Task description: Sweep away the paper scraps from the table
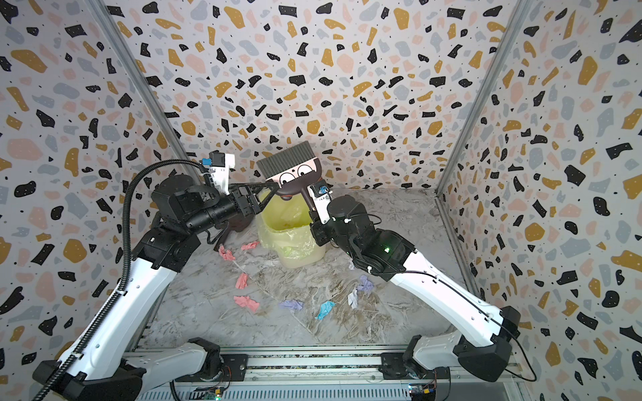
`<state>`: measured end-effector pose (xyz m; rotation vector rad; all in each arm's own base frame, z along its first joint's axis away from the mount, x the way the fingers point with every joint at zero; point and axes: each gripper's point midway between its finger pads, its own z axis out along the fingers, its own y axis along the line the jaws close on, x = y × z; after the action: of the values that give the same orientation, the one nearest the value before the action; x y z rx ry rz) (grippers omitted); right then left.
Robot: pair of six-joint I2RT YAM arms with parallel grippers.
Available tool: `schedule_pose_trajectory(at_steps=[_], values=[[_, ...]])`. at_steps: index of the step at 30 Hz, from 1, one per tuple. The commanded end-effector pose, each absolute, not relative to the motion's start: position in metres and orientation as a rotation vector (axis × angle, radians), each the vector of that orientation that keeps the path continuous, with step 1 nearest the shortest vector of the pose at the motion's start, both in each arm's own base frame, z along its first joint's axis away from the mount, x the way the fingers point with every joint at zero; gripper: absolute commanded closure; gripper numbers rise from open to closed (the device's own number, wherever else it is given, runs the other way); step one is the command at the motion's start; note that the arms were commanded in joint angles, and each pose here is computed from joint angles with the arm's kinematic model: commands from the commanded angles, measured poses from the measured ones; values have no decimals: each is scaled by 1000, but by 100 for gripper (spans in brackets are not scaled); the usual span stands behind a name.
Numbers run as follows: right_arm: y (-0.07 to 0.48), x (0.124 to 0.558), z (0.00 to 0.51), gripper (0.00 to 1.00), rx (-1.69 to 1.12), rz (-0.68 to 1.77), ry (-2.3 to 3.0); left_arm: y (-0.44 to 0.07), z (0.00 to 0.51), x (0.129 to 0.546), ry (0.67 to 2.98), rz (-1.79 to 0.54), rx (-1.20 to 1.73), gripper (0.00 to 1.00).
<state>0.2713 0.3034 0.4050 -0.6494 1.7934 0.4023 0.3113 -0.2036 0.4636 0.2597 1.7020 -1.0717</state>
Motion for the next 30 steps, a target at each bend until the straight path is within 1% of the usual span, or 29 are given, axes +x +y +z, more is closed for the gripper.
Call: schedule_pose_trajectory(at_steps=[1,5,7,16,19,20,21,22,23,24,26,28,30], values=[[299,261,453,100,-601,420,1668,-210,491,308,1614,-1143,275,5],[307,254,455,100,-625,426,1647,-213,492,311,1592,-1203,249,16],[310,251,456,100,-636,427,1635,-215,492,311,1585,-1228,242,24],[317,253,459,100,-634,434,1610,-220,489,307,1570,-1312,223,77],[317,255,458,100,-624,427,1612,-218,491,307,1563,-1309,209,99],[316,256,459,100,-616,425,1614,-217,493,307,1557,-1306,205,100],[312,257,459,91,-603,428,1618,-215,495,307,1545,-1303,195,100],[307,259,460,74,-582,450,1630,-213,500,306,1527,-1303,185,100],[300,262,460,61,-562,486,1642,-210,505,306,1505,-1302,165,100],[291,265,460,51,-538,550,1649,-206,511,305,1471,-1306,144,100],[268,263,468,33,-466,733,1612,-201,524,303,1408,-1334,112,100],[249,260,470,21,-400,887,1559,-197,541,298,1328,-1390,88,100],[237,258,469,15,-358,1012,1522,-194,554,294,1257,-1439,73,100]])
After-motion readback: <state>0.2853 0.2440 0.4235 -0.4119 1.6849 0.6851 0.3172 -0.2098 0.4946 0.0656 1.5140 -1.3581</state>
